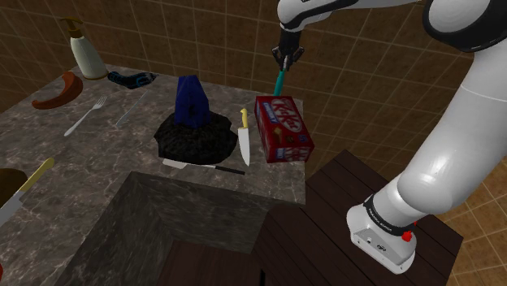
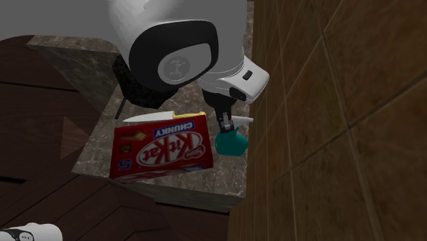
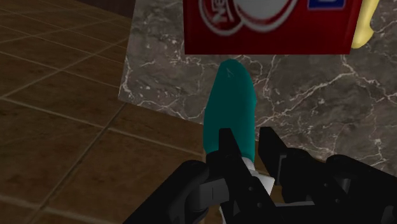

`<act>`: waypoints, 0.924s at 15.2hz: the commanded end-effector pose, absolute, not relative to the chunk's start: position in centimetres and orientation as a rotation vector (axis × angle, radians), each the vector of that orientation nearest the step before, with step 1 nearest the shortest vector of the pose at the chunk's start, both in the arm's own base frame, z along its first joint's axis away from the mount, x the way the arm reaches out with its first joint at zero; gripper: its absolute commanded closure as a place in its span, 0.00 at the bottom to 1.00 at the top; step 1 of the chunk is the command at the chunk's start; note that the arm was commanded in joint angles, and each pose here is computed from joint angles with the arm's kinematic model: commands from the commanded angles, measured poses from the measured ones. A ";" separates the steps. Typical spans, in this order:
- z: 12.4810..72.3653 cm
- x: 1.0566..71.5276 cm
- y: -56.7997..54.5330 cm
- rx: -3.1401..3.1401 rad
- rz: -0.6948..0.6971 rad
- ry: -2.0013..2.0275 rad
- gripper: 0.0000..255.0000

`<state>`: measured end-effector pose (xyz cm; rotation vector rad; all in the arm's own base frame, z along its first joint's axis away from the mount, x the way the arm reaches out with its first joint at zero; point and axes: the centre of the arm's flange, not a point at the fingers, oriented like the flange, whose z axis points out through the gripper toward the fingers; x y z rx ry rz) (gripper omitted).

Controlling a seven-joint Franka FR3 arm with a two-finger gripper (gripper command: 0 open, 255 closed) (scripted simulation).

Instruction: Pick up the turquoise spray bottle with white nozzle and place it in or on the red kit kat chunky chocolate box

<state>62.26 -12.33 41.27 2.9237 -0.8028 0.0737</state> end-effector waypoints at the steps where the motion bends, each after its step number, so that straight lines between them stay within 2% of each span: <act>1: 41.3 62.3 -12.3 2.924 0.073 -0.803 1.00; 5: 41.3 62.3 -12.3 2.924 0.073 -0.803 1.00; 14: 46.0 62.3 -12.3 2.924 0.073 -0.803 1.00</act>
